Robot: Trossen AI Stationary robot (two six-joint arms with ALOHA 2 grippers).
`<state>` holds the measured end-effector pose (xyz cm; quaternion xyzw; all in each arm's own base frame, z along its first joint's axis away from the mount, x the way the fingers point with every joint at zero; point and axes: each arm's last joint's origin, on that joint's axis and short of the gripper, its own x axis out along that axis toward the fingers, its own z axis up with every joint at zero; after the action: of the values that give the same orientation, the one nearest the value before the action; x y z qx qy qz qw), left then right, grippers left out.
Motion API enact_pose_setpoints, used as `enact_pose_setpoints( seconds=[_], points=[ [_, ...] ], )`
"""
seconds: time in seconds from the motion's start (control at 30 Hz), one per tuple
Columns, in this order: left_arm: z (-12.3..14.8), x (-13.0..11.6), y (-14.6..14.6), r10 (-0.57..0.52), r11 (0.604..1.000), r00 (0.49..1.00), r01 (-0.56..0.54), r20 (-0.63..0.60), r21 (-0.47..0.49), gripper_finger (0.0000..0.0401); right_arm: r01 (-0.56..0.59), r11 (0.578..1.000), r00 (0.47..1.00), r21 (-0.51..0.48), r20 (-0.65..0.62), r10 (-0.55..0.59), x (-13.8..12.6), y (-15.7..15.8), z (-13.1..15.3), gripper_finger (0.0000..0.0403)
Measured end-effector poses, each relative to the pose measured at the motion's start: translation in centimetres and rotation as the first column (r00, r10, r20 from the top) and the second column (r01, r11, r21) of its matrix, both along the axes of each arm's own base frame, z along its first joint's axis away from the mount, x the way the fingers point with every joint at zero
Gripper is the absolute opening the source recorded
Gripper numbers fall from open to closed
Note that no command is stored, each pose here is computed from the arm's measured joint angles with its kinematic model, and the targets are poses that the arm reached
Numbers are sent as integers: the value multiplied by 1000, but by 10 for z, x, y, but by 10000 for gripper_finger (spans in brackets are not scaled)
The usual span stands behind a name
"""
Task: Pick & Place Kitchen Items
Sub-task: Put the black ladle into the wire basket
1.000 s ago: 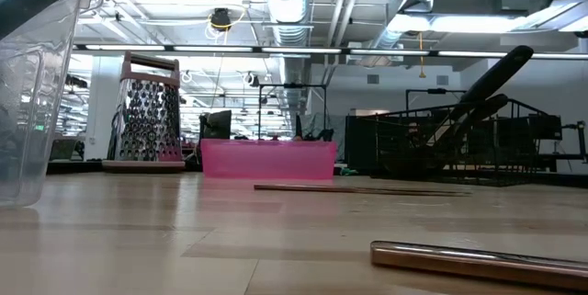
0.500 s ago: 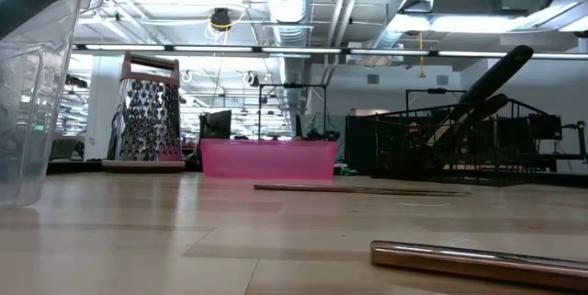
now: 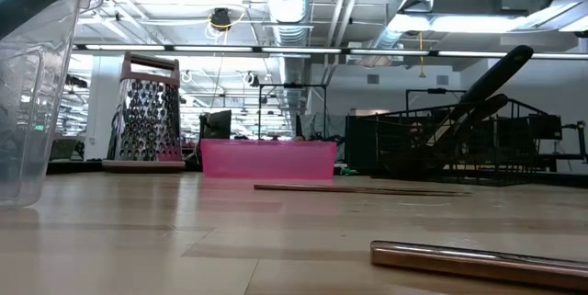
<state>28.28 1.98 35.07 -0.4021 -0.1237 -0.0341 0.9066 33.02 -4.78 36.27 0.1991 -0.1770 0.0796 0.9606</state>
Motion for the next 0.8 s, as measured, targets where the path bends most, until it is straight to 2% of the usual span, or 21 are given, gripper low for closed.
enact_pose_setpoints(
  seconds=[0.1,0.17,0.8],
  points=[
    [0,0,0,-1,1000,1000,1,2,8,52,-5,1000,1000,9,0,5,0,0,0,71],
    [2,-1,0,-5,1000,1000,5,10,12,52,-8,1000,1000,11,9,8,-1,0,2,51],
    [-1,0,0,9,1000,1000,-9,-14,0,57,11,998,1000,70,-28,-9,0,0,-2,46]
  ],
)
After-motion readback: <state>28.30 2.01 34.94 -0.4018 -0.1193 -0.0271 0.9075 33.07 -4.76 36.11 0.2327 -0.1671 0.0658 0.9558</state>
